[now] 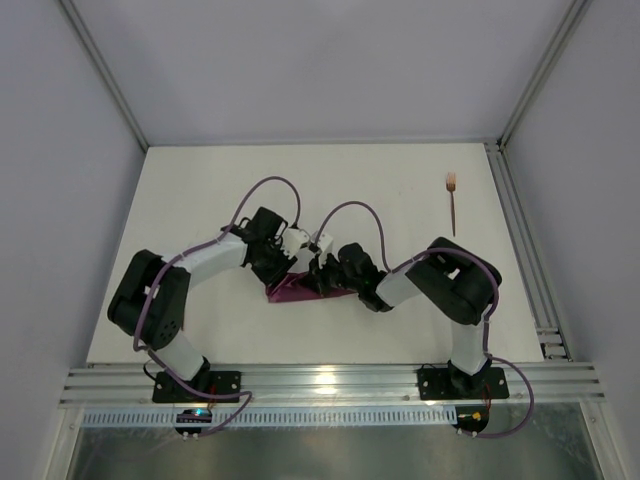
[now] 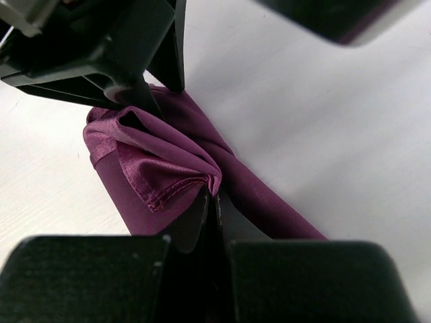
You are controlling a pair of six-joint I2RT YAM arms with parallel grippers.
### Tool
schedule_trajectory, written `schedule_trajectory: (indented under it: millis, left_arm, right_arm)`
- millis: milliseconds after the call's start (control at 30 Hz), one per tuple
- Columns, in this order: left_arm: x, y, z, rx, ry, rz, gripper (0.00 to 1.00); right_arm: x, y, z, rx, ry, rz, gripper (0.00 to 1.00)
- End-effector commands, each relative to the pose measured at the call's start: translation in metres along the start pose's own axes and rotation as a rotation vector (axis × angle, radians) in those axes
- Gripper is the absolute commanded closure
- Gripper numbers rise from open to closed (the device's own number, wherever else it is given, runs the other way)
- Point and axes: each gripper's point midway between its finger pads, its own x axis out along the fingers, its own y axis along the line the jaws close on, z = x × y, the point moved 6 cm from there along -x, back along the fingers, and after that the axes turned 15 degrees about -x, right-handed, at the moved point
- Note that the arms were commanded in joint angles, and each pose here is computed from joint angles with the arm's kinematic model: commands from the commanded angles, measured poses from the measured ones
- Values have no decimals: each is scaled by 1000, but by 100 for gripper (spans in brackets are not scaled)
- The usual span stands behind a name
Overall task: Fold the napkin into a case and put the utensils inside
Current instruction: Stuff the top corner of the smaller-rectangle-folded napkin at the center of the board.
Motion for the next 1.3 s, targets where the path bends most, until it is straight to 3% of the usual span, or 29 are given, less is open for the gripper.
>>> schedule_trajectory:
  millis: [0,33,67,133,400,733,833,1067,1267]
  left_arm:
    - [1,-1,-6,48,11,3,68]
    - [1,-2,-6,44,12,-3,74]
    - [1,-2,-4,43,9,-5,89]
    - [0,-3,-2,41,-2,-5,100]
    - [-45,-25,23,16,-200,-119,100]
    - [-35,-27,19,-8,-167,-161,100]
    - [-29,-25,21,-16,-150,-155,100]
    - [-7,-9,23,-48,-110,-56,100]
    - [1,-3,26,-69,-106,-33,100]
  right_arm:
    - [-5,8,-36,37,134,23,96]
    - [-5,8,-36,38,135,26,96]
    - [-4,8,-36,39,135,26,96]
    - [-4,8,-37,44,142,27,96]
    - [-6,7,-43,70,171,30,96]
    - [-1,5,-47,117,212,42,96]
    - [0,4,-41,137,203,31,92]
    - [1,1,-15,185,155,2,67]
    - [2,-1,-5,230,105,-27,62]
